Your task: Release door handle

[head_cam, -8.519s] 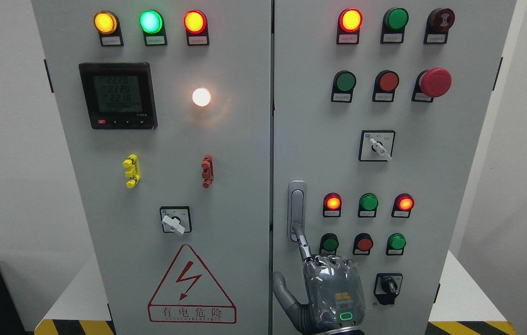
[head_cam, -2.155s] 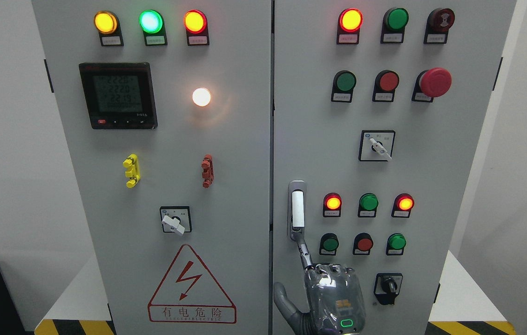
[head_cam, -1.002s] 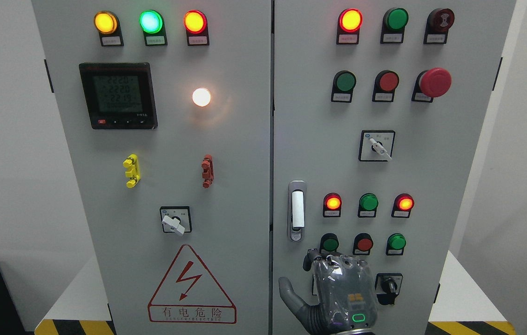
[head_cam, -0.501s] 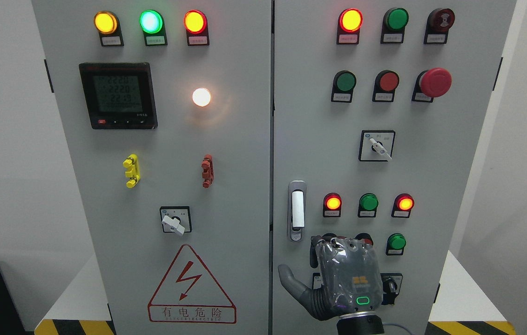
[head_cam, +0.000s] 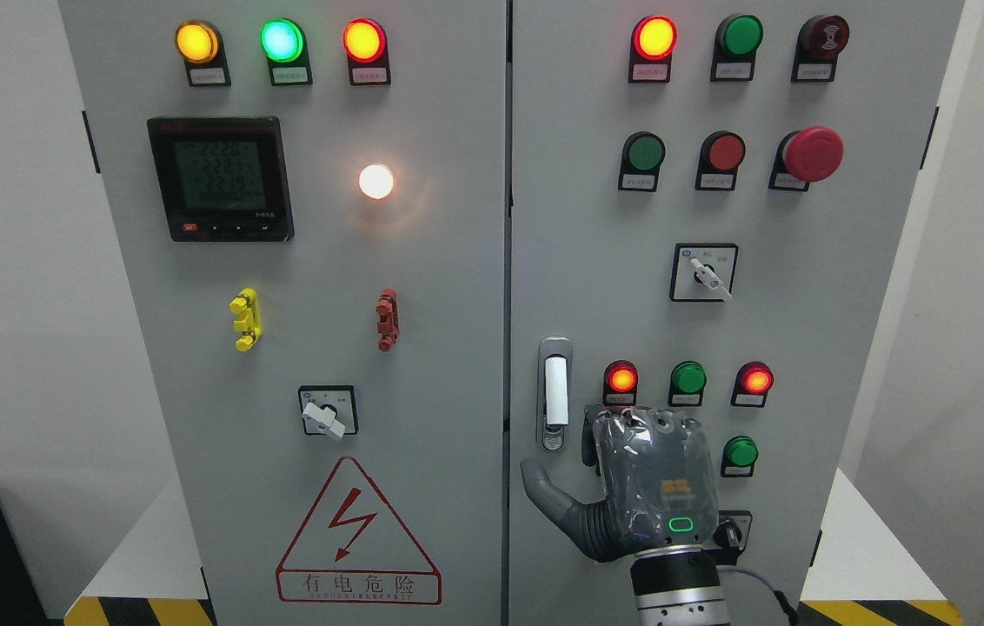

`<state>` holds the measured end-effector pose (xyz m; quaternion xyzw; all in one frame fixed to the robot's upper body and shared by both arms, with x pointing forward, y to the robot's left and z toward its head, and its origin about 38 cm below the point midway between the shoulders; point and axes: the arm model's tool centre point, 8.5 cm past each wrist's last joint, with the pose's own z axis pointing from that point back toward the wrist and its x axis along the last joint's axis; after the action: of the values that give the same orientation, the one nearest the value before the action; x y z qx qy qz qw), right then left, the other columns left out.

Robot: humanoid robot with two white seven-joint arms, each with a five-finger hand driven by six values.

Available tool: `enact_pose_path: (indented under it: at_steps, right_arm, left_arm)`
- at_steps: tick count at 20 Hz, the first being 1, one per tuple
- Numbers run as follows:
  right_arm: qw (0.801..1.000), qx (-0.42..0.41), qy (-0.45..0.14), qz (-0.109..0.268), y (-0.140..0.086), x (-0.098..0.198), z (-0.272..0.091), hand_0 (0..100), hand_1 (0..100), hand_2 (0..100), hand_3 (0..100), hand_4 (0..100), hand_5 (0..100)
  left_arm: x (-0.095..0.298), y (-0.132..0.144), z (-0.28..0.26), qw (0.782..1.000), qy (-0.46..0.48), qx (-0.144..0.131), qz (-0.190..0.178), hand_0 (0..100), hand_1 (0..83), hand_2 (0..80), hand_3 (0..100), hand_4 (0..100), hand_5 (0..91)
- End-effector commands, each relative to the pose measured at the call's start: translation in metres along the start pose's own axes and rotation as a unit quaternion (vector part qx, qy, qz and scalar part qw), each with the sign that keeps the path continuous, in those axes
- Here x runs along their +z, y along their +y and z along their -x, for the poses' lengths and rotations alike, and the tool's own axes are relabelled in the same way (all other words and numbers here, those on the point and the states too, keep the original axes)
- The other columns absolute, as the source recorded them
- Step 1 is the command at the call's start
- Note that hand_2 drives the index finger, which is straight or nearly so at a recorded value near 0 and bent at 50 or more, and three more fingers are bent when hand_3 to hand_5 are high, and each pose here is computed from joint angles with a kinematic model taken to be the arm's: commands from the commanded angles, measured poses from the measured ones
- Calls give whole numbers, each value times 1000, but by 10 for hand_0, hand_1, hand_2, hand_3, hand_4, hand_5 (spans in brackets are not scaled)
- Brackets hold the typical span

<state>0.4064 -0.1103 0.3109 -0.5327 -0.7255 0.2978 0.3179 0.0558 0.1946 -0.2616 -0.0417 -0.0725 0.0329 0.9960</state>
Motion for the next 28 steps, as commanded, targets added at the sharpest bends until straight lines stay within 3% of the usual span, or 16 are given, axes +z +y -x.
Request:
enact_pose_path:
  at_steps: [1,18,21,23,28]
  right_arm:
    - [1000,3,-3,4,-1,-11,-1,75,389,795,1000,984,918]
    - [1000,10,2,2,4,-28,0,101,387,799,1000,984,918]
    - [1000,10,7,3,4,-28,3,132,393,801,1000,984,918]
    - [1000,11,9,4,4,-28,6,212,384,801,1000,985,918]
    - [1000,9,11,4,4,-25,6,220,386,801,1000,984,918]
  left_arm:
    - [-1,-1,-7,1000,-9,-11,1,0,0,22,94,12,0]
    - [-1,-1,-7,1000,-9,-11,1,0,0,22,92,12,0]
    - [-1,-1,-7,1000,-9,-11,1,0,0,22,92,12,0]
    - [-1,-1,-7,1000,-9,-11,1,0,0,21,93,12,0]
    - [-1,-1,-7,1000,-9,-11,1,0,0,22,92,12,0]
